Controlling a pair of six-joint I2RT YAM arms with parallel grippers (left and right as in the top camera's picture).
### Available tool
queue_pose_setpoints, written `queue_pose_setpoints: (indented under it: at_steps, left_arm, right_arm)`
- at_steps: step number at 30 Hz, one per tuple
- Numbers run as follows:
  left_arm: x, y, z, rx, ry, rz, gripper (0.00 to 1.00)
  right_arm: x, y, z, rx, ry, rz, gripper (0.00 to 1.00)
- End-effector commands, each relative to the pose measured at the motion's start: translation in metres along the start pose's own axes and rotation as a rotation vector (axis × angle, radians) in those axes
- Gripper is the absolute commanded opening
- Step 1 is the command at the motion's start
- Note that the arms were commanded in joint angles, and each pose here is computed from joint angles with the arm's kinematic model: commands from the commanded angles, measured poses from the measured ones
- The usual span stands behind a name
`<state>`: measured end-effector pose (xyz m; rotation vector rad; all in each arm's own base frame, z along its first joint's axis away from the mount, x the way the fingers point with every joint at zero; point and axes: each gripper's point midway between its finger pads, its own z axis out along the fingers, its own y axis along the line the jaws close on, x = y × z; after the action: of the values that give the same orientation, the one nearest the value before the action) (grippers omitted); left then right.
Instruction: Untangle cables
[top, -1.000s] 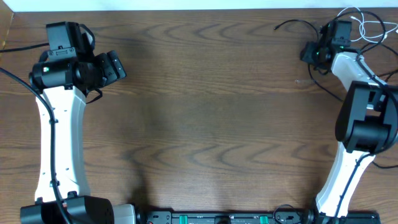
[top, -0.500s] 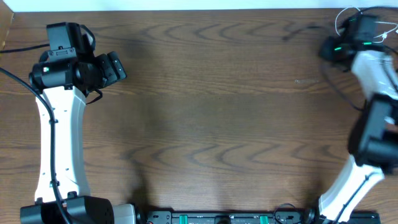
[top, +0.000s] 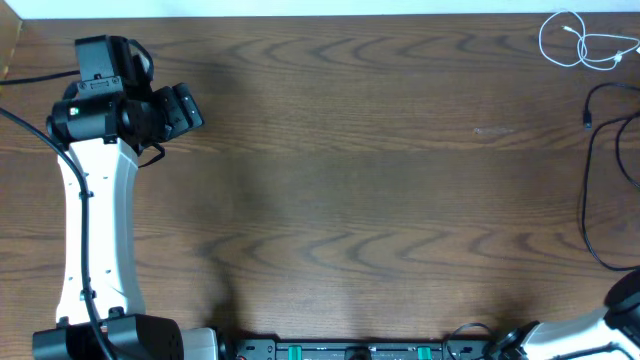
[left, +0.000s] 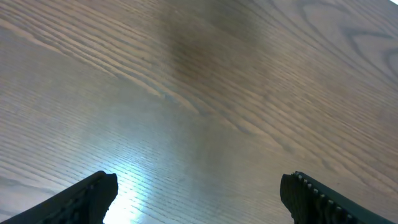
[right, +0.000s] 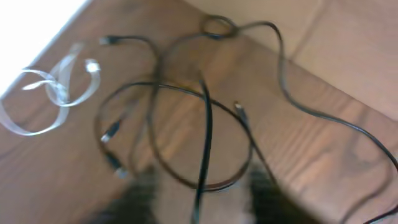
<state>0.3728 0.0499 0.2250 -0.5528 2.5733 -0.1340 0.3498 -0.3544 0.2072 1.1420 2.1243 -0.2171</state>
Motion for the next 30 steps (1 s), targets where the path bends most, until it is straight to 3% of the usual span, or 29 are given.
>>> queue_pose_setpoints:
  at_steps: [1,5,10,18,23,28,29,30]
  left_arm:
    - [-0.001,0.000,0.000,0.001,0.004,0.009,0.89]
    - [-0.001,0.000,0.000,0.001,0.004,0.009,0.89]
    - [0.000,-0.010,-0.006,0.054,-0.002,0.075,0.89]
    - [0.003,-0.040,-0.064,0.231,-0.117,0.183,0.89]
    - [0.005,-0.041,-0.101,0.246,-0.213,0.200,0.89]
    - [0.018,-0.038,-0.104,0.239,-0.175,0.193,0.89]
    - [0.018,-0.038,-0.103,0.238,-0.174,0.193,0.98]
    - [0.018,-0.038,-0.102,0.238,-0.171,0.192,0.98]
  right_arm:
    - [0.011,0.002,0.020,-0.048,0.047,0.016,0.99]
    - [0.005,0.051,-0.001,-0.311,0.039,-0.004,0.99]
    - [0.009,0.135,-0.074,-0.588,-0.025,-0.239,0.99]
    - [0.085,0.228,-0.194,-0.830,0.022,-0.541,0.99]
    - [0.140,0.244,-0.220,-0.887,0.171,-0.624,0.99]
    - [0.170,0.235,-0.232,-0.834,0.244,-0.708,0.99]
    - [0.173,0.230,-0.233,-0.793,0.245,-0.725,0.99]
    - [0.177,0.222,-0.236,-0.735,0.241,-0.751,0.99]
